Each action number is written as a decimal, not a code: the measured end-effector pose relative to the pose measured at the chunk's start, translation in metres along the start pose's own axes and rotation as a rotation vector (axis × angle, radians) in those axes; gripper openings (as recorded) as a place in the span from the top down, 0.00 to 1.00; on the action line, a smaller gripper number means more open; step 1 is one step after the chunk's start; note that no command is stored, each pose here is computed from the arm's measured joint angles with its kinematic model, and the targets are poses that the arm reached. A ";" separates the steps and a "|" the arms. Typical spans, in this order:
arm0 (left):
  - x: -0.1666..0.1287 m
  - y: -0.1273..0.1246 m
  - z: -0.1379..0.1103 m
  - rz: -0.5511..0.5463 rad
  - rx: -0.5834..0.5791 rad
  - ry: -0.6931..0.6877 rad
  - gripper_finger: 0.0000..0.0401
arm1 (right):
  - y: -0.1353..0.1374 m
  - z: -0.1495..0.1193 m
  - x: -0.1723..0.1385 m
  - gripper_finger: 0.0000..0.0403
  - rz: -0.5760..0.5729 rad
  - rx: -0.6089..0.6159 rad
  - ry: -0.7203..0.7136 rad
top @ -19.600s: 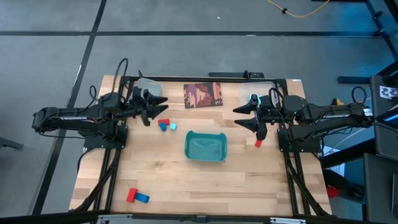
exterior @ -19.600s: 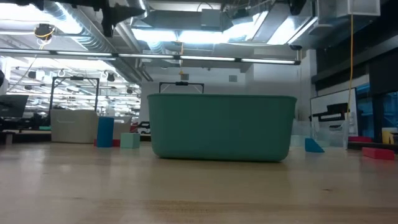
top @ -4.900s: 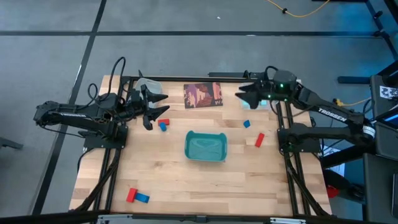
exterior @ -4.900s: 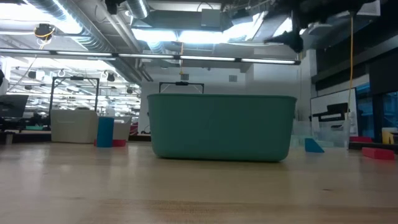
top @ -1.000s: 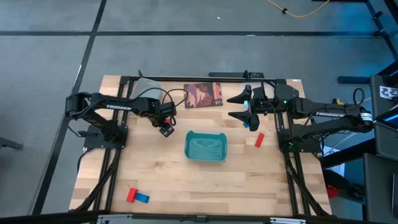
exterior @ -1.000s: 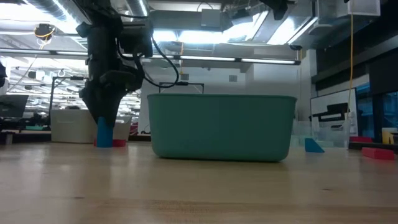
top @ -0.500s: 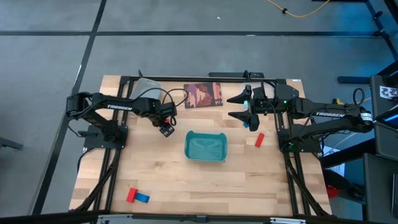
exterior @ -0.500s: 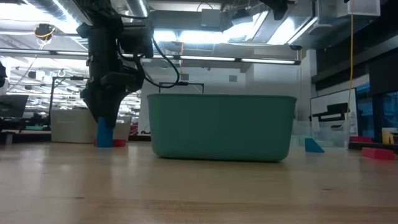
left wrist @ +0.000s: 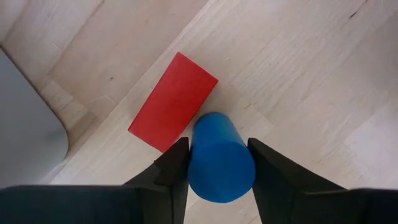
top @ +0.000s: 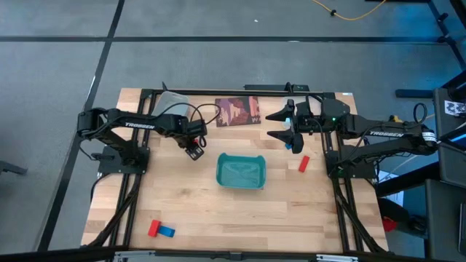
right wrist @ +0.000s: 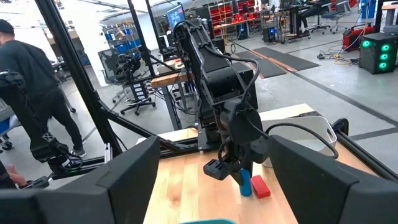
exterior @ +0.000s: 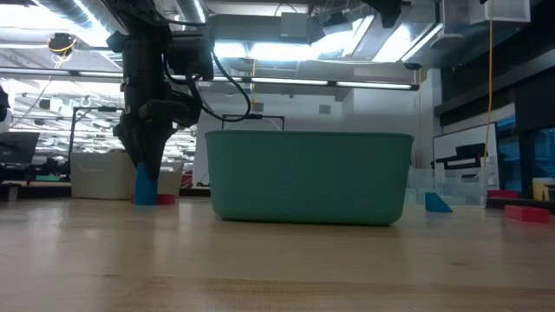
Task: Sort & place blocks by color
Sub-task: Put the cylinder blue block into the white bin, then put the top triangular blue block into the white bin
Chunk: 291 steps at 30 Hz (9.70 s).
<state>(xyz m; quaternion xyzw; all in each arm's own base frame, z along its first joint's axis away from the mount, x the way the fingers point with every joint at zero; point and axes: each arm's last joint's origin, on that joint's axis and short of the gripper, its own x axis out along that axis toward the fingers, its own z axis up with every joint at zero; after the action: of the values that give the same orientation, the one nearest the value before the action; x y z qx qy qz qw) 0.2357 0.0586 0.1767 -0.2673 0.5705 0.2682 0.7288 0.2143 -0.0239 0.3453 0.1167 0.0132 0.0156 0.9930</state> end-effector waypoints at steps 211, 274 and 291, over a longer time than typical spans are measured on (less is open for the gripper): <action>-0.146 0.003 -0.042 -0.647 0.328 -1.436 0.52 | -0.035 -0.113 -0.021 0.24 -0.894 0.473 0.873; -0.146 0.003 -0.042 -0.647 0.328 -1.436 0.52 | -0.080 -0.192 0.005 0.64 -1.078 0.432 1.120; -0.146 0.003 -0.042 -0.648 0.328 -1.436 0.52 | -0.025 -0.152 0.003 0.65 -0.493 0.468 0.515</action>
<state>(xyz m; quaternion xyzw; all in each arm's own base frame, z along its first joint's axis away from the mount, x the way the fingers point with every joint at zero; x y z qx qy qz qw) 0.1745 0.0187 0.3104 -0.0713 -0.1113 0.0629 0.9892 0.2135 -0.0132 0.1919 0.3247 0.2913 -0.1970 0.8780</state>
